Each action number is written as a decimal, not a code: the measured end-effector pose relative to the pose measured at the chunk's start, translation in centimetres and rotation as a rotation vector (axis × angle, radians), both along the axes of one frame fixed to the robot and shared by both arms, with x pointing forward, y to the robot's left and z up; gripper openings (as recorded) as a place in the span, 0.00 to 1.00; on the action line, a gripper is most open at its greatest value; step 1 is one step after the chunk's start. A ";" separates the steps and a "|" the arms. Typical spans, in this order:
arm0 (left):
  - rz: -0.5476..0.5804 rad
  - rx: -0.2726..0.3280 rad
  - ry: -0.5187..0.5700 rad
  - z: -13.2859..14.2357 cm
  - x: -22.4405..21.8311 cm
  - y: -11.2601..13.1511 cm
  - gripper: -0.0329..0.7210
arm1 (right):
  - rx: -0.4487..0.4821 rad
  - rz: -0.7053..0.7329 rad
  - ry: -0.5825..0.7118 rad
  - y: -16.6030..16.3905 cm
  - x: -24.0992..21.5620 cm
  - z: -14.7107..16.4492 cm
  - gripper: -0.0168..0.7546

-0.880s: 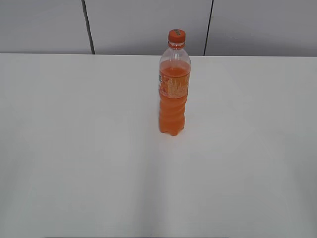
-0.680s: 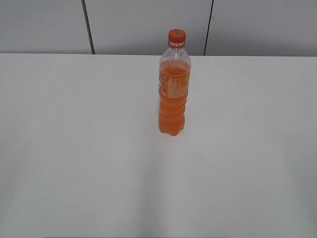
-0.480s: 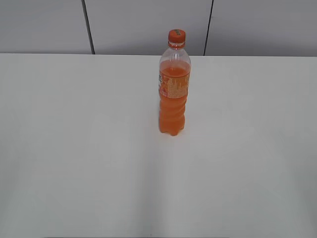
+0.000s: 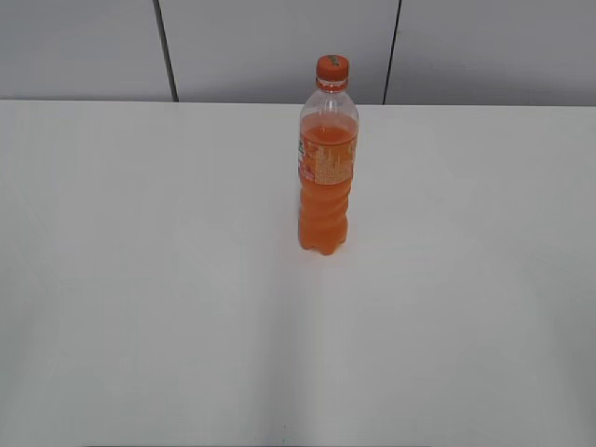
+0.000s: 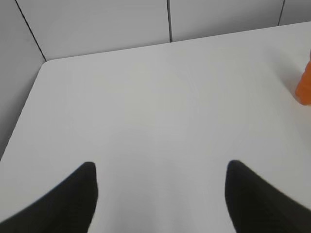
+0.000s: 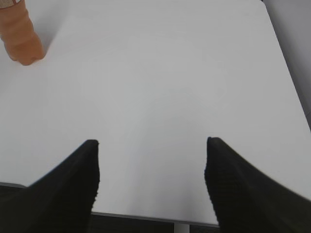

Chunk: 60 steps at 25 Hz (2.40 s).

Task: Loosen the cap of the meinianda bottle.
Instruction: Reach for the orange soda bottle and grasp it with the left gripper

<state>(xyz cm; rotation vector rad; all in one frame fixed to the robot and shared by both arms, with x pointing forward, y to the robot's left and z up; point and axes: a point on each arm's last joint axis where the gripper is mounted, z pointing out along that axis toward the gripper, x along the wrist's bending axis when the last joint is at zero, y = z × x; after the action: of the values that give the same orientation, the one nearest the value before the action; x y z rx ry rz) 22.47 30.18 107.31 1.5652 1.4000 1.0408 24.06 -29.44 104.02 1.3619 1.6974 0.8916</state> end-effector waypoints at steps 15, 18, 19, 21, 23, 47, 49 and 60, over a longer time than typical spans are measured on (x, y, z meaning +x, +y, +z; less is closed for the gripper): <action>0.007 0.009 0.000 0.0 0.0 0.1 0.70 | 0.000 0.000 0.000 0.0 0.0 0.0 0.68; 0.013 0.016 -0.001 0.0 0.0 0.2 0.70 | 0.000 0.000 0.000 0.0 0.0 0.0 0.68; 0.013 0.016 -0.001 0.0 0.0 0.2 0.70 | 0.000 0.000 0.000 0.0 0.0 0.0 0.68; 0.014 0.017 -0.004 0.0 0.0 0.2 0.70 | 0.000 0.000 0.000 0.0 0.0 0.0 0.68; 0.013 0.017 -0.022 0.3 0.0 0.2 0.70 | 0.000 0.000 0.000 0.0 0.0 0.0 0.68; -0.004 0.033 -0.197 3.7 15.6 -0.4 0.69 | 0.000 0.000 0.000 0.0 0.0 0.0 0.68; -0.007 0.032 -0.223 3.5 17.1 -0.5 0.69 | 0.000 0.000 0.000 0.0 0.0 0.0 0.68; -0.022 0.038 -0.215 0.6 23.3 -0.8 0.69 | 0.000 0.000 0.000 0.0 0.0 0.0 0.68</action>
<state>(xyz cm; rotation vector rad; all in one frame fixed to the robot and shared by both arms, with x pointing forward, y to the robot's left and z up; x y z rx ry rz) 45.73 29.41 107.90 1.4448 1.2210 1.1904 24.06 -29.44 104.02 1.3619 1.6974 0.8916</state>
